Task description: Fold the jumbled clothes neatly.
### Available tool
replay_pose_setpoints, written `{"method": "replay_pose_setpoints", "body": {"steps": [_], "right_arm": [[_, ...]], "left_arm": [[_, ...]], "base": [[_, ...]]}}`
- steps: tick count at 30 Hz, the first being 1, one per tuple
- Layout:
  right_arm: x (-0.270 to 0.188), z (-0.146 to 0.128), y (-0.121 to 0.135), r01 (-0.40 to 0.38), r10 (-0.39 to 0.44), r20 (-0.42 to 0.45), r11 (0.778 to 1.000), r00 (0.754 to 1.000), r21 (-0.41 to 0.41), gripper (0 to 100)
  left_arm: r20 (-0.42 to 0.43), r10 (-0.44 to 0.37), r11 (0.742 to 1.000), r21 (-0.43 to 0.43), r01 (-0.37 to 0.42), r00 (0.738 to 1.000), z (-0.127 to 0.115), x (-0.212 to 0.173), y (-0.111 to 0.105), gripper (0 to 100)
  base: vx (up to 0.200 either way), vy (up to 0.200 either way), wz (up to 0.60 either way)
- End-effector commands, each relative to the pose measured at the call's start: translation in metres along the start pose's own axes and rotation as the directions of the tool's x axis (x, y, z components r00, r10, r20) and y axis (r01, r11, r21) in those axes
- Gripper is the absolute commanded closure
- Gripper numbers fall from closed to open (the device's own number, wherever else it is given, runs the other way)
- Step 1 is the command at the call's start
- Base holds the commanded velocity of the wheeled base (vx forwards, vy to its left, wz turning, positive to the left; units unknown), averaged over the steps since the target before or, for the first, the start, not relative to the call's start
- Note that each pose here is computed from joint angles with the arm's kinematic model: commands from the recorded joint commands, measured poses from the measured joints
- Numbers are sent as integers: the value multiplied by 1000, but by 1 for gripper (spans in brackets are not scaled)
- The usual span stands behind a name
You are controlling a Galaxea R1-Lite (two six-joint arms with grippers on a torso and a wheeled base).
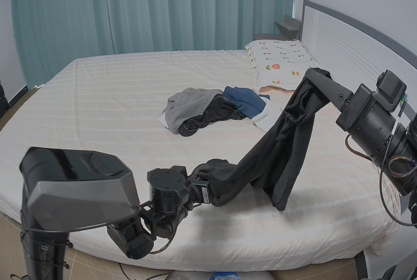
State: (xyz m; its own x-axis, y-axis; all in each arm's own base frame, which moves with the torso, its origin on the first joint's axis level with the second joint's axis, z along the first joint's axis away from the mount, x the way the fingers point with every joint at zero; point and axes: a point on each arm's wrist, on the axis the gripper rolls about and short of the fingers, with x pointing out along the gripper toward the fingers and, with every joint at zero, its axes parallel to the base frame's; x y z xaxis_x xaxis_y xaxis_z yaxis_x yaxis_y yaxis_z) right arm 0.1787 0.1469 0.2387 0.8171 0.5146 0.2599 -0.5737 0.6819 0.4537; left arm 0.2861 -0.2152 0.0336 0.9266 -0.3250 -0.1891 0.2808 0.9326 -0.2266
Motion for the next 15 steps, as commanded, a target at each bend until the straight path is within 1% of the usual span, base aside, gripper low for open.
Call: {"method": "replay_pose_setpoints", "body": {"steps": [1, 3, 4, 5, 6, 7, 8, 9, 10, 11, 13, 14, 15], "right_arm": [[21, -23, -44, 130, -133, -82, 991, 988, -44, 100], [31, -28, -55, 165, -169, -79, 985, 982, -53, 100], [38, -26, -59, 179, -182, -61, 982, 981, -57, 100], [39, -25, -59, 179, -182, -58, 982, 982, -57, 100], [51, -13, -64, 190, -191, 2, 980, 982, -57, 100], [56, -4, -65, 193, -191, 37, 979, 981, -60, 100], [58, 1, -65, 191, -188, 56, 980, 981, -61, 100], [61, 15, -63, 184, -176, 106, 981, 979, -66, 100], [61, 15, -63, 184, -176, 106, 981, 979, -66, 100], [63, 34, -63, 190, -176, 167, 979, 970, -77, 100], [64, 38, -64, 195, -177, 184, 977, 967, -86, 100], [64, 42, -69, 217, -194, 200, 971, 960, -103, 100], [57, 34, -78, 260, -240, 171, 959, 956, -108, 100]], "left_arm": [[177, 63, 996, -72, -51, 982, 94, -32, 21, 100], [193, 89, 993, -90, -73, 977, 125, -41, 25, 100], [206, 95, 991, -108, -74, 974, 142, -47, 25, 100], [209, 96, 991, -111, -74, 973, 145, -47, 24, 100], [231, 97, 989, -132, -68, 968, 174, -59, 23, 100], [238, 100, 988, -134, -70, 966, 186, -65, 23, 100], [241, 103, 988, -134, -72, 965, 191, -68, 23, 100], [251, 105, 988, -137, -72, 962, 205, -76, 22, 100], [251, 105, 988, -137, -72, 962, 205, -76, 22, 100], [258, 111, 987, -143, -76, 960, 218, -84, 24, 100], [259, 116, 986, -143, -80, 959, 219, -86, 27, 100], [249, 134, 984, -147, -99, 959, 216, -88, 33, 100], [211, 142, 982, -150, -112, 967, 205, -91, 36, 100]], "base": [[0, 0, 0], [0, 0, 0], [0, 0, 0], [0, 0, 0], [0, 0, 0], [0, 0, 0], [0, 0, 0], [0, 0, 0], [0, 0, 0], [0, 0, 0], [0, 0, 0], [0, 0, 0], [0, 0, 0]]}}
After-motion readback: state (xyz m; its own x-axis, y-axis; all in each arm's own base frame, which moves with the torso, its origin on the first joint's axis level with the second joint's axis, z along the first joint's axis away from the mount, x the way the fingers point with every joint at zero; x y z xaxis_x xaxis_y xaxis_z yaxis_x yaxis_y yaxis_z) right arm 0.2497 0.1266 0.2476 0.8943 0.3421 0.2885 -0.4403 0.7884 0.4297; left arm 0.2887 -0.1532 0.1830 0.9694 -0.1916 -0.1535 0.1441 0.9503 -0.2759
